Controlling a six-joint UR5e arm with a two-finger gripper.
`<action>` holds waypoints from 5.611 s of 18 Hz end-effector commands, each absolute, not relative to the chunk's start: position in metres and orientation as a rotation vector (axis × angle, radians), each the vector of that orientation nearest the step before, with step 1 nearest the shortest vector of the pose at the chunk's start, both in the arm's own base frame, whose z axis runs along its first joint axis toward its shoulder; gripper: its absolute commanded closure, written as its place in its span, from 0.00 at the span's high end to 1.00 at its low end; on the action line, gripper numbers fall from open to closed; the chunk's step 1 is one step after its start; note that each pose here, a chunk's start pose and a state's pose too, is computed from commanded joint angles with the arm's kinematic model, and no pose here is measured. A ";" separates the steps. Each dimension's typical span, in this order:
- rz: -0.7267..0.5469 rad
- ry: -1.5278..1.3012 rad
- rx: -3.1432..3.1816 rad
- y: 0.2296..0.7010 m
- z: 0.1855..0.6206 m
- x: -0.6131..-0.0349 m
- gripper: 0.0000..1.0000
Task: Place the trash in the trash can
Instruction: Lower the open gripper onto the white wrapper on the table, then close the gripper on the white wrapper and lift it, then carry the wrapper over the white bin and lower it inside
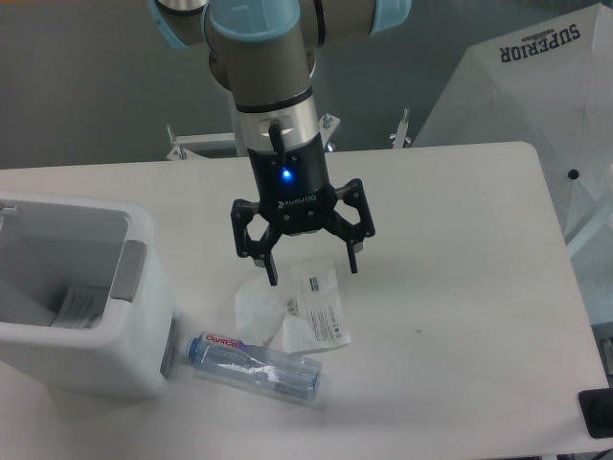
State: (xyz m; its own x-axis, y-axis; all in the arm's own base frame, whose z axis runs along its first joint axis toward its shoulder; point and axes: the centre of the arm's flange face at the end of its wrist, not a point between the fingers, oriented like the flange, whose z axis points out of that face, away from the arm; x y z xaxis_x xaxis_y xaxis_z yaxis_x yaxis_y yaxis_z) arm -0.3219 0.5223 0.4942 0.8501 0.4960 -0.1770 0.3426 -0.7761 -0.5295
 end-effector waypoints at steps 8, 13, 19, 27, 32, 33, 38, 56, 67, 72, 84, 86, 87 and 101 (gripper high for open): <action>0.385 -0.625 -2.596 0.518 0.458 -0.316 1.00; 0.363 -0.635 -2.635 0.515 0.411 -0.313 1.00; 0.306 -0.642 -2.720 0.512 0.361 -0.307 1.00; 0.215 -0.615 -2.852 0.537 0.280 -0.305 1.00; 0.183 -0.618 -2.901 0.545 0.245 -0.308 1.00; 0.183 -0.620 -2.911 0.546 0.239 -0.310 1.00; 0.178 -0.621 -2.923 0.548 0.230 -0.310 1.00; 0.192 -0.591 -2.940 0.563 0.208 -0.307 0.63; 0.181 -0.515 -2.954 0.562 0.211 -0.300 0.01; 0.178 -0.471 -2.968 0.561 0.210 -0.301 0.00; -0.050 -0.466 -2.607 0.502 0.373 -0.345 0.00; -0.106 -0.546 -2.510 0.492 0.409 -0.357 0.00; -0.119 -0.578 -2.462 0.487 0.426 -0.361 0.00; -0.285 -0.815 -2.059 0.473 0.597 -0.319 0.00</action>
State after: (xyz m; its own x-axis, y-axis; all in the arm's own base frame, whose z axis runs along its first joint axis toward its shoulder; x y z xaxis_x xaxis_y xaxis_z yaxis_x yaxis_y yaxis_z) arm -0.3191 0.4734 0.5969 0.7583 0.4430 0.4782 0.6445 -0.3994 -0.6520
